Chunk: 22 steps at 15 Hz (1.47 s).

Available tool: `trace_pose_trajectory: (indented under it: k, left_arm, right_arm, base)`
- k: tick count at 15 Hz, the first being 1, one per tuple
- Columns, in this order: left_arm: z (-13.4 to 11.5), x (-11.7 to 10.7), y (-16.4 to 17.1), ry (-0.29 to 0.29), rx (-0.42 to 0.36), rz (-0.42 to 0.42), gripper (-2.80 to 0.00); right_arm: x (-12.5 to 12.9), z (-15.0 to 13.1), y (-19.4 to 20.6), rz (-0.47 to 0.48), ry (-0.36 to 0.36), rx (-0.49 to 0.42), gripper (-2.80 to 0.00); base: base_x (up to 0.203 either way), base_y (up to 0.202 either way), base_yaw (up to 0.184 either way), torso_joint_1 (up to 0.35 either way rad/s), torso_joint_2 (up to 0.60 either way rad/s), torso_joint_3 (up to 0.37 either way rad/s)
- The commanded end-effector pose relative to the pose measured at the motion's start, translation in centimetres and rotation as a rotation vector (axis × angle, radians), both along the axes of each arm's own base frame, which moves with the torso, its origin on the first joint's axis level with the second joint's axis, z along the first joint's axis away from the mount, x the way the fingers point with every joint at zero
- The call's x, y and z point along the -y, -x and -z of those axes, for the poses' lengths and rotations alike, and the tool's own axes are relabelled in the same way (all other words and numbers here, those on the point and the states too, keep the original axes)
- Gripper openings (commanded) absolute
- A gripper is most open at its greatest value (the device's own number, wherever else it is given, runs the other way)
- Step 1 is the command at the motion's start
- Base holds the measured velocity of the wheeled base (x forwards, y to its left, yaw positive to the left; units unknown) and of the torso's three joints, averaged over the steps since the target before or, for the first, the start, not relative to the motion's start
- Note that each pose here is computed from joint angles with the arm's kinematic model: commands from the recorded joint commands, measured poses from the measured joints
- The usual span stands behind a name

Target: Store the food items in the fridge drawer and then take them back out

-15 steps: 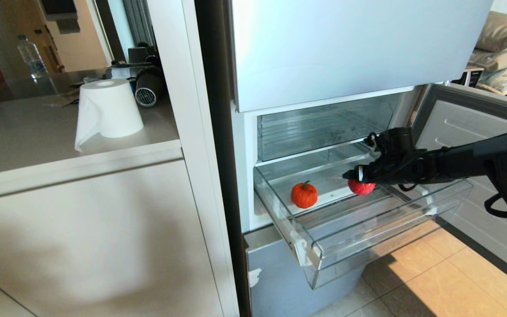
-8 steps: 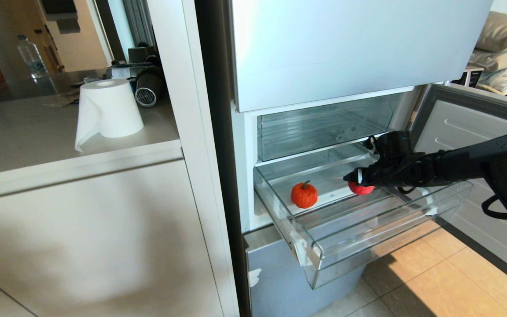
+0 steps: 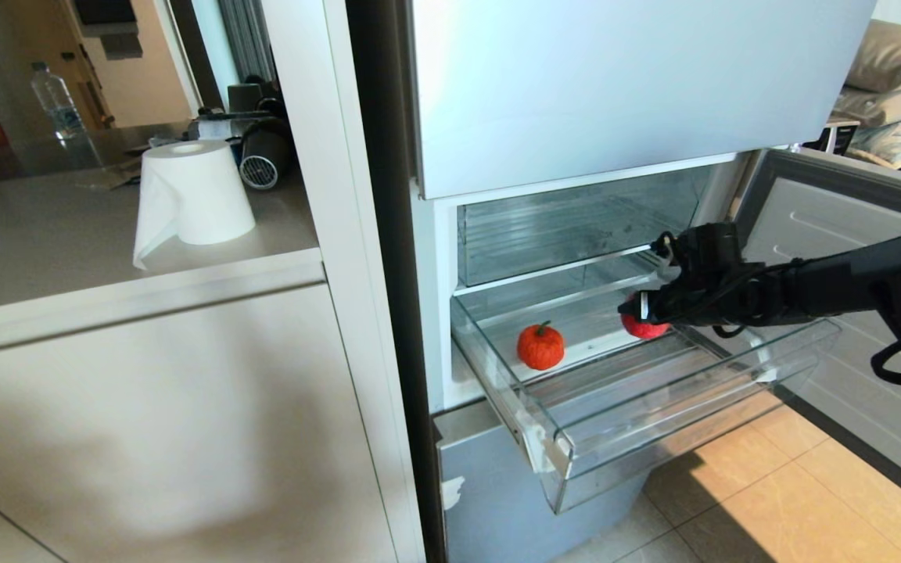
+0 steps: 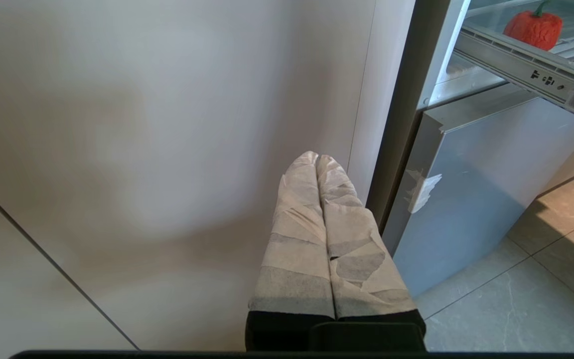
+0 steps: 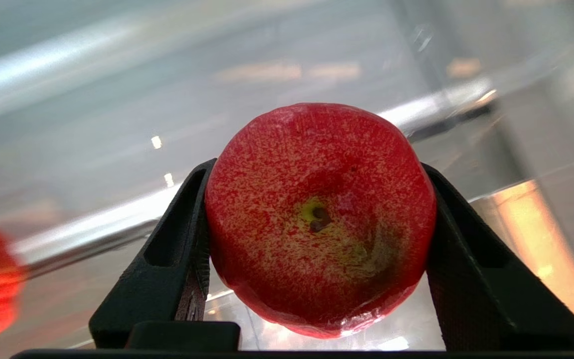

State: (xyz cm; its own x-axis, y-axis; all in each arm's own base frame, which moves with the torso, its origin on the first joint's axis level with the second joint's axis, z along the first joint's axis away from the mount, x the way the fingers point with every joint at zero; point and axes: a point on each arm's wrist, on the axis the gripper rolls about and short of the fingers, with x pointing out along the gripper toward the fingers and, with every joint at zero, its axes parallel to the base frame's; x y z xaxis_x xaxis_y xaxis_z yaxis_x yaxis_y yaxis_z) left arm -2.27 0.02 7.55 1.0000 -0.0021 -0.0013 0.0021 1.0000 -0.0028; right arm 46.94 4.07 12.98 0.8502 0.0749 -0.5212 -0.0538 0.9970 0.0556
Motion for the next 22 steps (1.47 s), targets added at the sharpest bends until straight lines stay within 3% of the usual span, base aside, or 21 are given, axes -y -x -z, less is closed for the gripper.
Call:
trace_pose_trajectory:
  k: [1,8,12,16,19,22]
  left_arm:
    - [0.0,0.0,0.0,0.000,0.000,-0.001,-2.80]
    - [0.0,0.0,0.0,0.000,0.000,-0.001,-2.80]
    - [0.0,0.0,0.0,0.000,0.000,-0.001,-2.80]
    - [0.0,0.0,0.0,0.000,0.000,-0.001,-2.80]
    - [0.0,0.0,0.0,0.000,0.000,-0.001,-2.80]
    - [0.0,0.0,0.0,0.000,0.000,-0.001,-2.80]
  right_arm:
    - [0.0,-3.2,1.4,-0.004,-0.002,0.061,-2.80]
    - [0.6,-9.9,9.1,0.007,0.005,0.132,-2.80]
    - [1.4,-13.0,17.2,0.018,0.008,0.173,-2.80]
    - [2.3,-15.4,27.1,0.018,0.014,0.295,-2.80]
    - [3.1,-14.0,34.4,0.048,0.027,0.357,-2.80]
    - [3.9,-9.3,40.6,0.108,0.057,0.373,-2.80]
  base:
    - [0.000,0.000,0.000,0.000,0.00,0.000]
    - [0.000,0.000,0.000,0.000,0.00,0.000]
    - [0.000,0.000,0.000,0.000,0.00,0.000]
    - [0.000,0.000,0.000,0.000,0.00,0.000]
    - [0.000,0.000,0.000,0.000,0.00,0.000]
    - [0.000,0.000,0.000,0.000,0.00,0.000]
